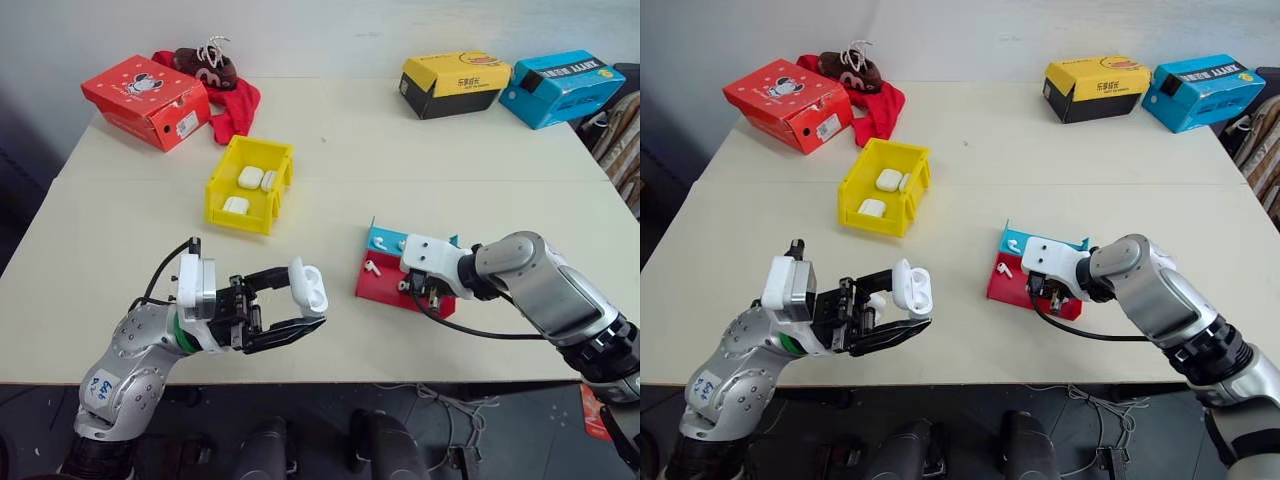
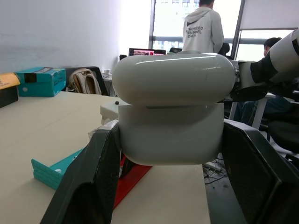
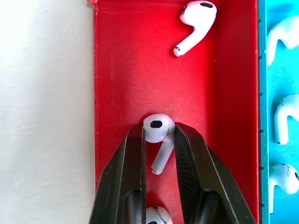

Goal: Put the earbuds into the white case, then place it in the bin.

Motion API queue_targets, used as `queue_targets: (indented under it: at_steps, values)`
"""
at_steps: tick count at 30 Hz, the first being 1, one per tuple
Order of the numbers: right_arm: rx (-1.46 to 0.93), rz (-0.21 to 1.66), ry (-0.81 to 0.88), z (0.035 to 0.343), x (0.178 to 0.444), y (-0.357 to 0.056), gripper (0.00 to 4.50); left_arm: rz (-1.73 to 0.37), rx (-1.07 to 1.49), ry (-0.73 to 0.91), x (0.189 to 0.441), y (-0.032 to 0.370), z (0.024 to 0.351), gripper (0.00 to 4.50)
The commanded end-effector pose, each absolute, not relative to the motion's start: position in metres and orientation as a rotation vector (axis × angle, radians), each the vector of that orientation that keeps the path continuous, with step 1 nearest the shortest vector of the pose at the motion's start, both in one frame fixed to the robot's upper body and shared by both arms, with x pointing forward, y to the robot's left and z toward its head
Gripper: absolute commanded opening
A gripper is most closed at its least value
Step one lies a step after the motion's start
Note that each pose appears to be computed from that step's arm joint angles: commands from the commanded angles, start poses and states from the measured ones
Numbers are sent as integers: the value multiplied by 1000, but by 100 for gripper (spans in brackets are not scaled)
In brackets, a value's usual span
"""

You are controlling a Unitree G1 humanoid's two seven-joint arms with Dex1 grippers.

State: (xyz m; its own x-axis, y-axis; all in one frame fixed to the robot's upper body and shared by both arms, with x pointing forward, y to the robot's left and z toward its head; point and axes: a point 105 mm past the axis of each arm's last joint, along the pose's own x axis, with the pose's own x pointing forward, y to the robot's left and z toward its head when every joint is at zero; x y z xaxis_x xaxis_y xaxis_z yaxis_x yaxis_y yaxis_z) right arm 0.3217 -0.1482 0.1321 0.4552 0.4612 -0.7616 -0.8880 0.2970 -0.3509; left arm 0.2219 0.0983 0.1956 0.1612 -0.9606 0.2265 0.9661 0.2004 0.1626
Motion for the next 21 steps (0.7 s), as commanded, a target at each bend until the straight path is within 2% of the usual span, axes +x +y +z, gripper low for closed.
queue_targets:
  at_steps: [1, 4, 7, 9, 10, 14, 16, 19, 21]
  values:
    - [-840, 959, 629, 122, 320, -153, 43, -1380, 11, -345, 218, 100, 202, 278]
    - [-785, 944, 552, 144, 322, -159, 43, -1386, 9, -374, 220, 101, 206, 278]
    - [-676, 1049, 218, 193, 318, -151, 43, -1380, -15, -391, 227, 103, 212, 278]
    - [-566, 1203, 70, 214, 295, -150, 43, -1401, -33, -395, 231, 100, 214, 278]
    - [-485, 1229, 12, 222, 289, -150, 43, -1409, -43, -409, 233, 98, 215, 278]
    - [-63, 1264, -418, 277, 269, -135, 43, -1456, -119, -498, 240, 90, 223, 278]
    - [21, 1288, -514, 287, 261, -120, 43, -1473, -154, -519, 245, 85, 226, 278]
    - [-11, 1299, -709, 296, 249, -93, 43, -1520, -195, -535, 252, 78, 228, 278]
    - [-11, 1327, -755, 296, 243, -79, 43, -1567, -189, -530, 252, 74, 227, 278]
